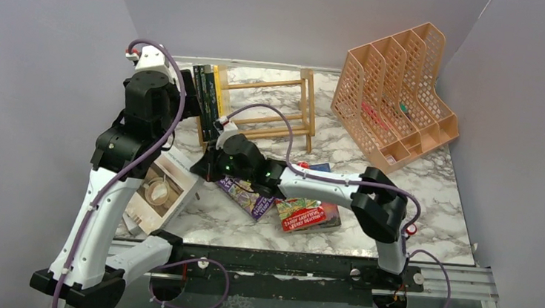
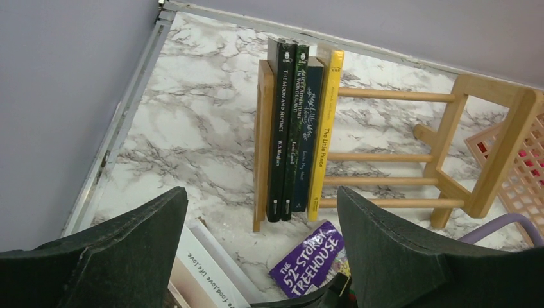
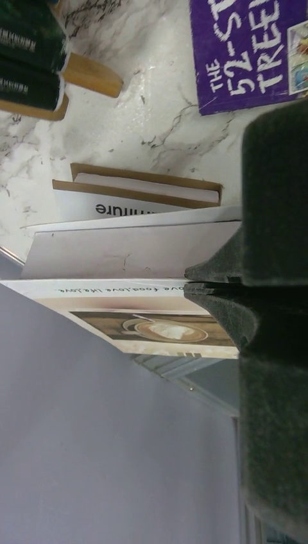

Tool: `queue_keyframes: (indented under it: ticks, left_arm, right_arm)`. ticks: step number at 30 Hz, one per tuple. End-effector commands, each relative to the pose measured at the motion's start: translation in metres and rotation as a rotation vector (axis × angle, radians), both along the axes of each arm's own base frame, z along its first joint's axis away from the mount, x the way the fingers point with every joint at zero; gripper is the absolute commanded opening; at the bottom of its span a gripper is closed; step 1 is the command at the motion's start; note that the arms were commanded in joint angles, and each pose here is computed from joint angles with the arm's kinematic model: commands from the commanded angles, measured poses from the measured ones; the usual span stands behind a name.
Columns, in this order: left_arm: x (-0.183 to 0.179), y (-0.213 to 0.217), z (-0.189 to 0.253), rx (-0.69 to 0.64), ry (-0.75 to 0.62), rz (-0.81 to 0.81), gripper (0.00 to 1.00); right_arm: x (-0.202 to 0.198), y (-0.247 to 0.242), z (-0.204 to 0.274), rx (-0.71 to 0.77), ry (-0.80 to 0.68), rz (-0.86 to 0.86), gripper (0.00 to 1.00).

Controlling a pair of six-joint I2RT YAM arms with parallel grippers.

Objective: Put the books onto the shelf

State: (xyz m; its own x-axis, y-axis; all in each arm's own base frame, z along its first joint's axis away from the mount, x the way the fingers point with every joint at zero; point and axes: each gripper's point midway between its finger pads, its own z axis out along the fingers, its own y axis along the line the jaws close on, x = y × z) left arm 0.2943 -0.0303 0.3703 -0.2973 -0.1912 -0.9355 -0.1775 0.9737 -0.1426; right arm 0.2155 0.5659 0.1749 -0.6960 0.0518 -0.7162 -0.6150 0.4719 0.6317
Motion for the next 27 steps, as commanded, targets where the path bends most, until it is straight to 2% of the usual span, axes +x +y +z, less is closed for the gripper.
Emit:
queue_keyframes:
  ticks: [1,7,17,27]
  left_arm:
    - [-0.01,-0.008,0.008,-0.052,-0.038,-0.051,0.87]
    - [-0.011,-0.011,0.003,-0.058,-0.027,-0.065,0.87]
    - [-0.012,-0.02,-0.012,-0.063,0.011,-0.121,0.87]
    - [-0.027,-0.042,-0.082,-0.155,0.167,-0.195,0.89]
  right_arm:
    - [-0.005,-0.019,0.021,0.048,0.026,-0.013,0.01]
    - [-0.015,-0.049,0.013,0.006,0.04,-0.028,0.01]
    - [-0.004,-0.118,-0.005,-0.11,0.018,-0.229,0.01]
    - [0.02,-0.23,-0.053,-0.32,0.089,-0.546,0.01]
